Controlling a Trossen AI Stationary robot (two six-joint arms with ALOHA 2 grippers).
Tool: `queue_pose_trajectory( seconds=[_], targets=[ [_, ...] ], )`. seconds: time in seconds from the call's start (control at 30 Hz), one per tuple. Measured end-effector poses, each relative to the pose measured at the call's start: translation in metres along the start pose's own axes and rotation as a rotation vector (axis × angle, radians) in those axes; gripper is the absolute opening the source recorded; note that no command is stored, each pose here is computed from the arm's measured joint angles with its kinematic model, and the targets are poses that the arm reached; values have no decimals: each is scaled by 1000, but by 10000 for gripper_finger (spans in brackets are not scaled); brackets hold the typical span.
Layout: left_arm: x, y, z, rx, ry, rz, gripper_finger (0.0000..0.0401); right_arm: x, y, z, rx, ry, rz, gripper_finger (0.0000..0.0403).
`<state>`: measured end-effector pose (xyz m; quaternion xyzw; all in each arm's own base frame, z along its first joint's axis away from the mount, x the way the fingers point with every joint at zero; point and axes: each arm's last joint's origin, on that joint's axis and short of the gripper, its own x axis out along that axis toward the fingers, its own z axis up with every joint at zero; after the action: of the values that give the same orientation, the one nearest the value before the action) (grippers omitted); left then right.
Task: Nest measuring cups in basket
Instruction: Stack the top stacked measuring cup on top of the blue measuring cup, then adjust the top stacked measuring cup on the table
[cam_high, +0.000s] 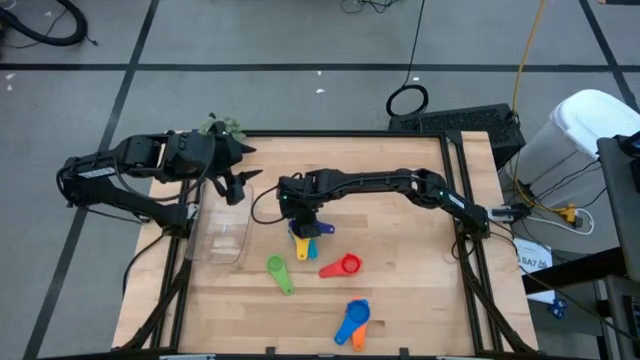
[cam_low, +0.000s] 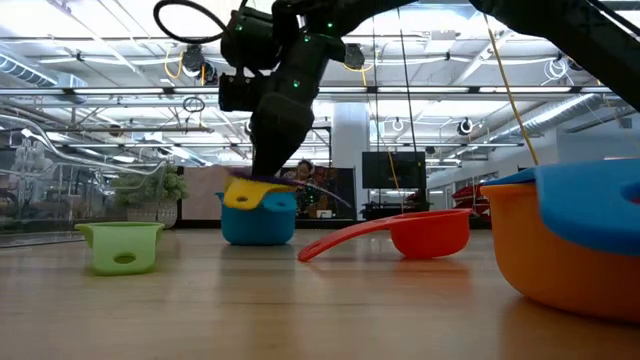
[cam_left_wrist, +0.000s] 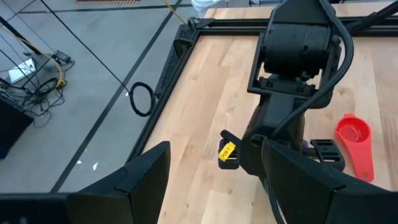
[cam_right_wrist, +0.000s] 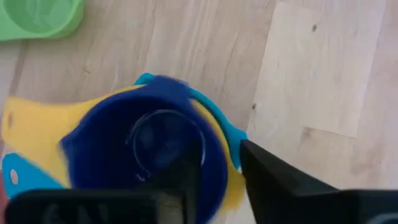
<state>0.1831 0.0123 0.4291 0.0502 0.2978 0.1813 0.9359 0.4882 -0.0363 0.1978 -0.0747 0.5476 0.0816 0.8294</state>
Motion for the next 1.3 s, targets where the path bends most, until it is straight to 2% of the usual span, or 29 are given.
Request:
queue_pose_trajectory(
  seconds=[0.27,0.47,0.63,0.8,1.0,1.13,1.3],
  targets=[
    [0,0,0,-1,1,0,257,-15,0,3,11,-30,-12,170],
    [0,0,-1,-32,9,0,257,-64,0,7,24,-105,-66,194],
    [13,-9,-18,-81,115,-8,257,-95,4,-13,48,-5,-150,194],
    [38,-28,-51,-109,261,-14,257,-80,12,-50,111,50,-137,188],
    [50,-45,-71,-164,316,-30,257,-59,23,-92,188,-59,-155,185],
    [64,-59,-85,-186,364,-28,257,-52,29,-105,223,-134,-145,184],
    [86,-81,-99,-194,350,-56,257,-39,37,-112,214,-120,-126,184]
  ],
)
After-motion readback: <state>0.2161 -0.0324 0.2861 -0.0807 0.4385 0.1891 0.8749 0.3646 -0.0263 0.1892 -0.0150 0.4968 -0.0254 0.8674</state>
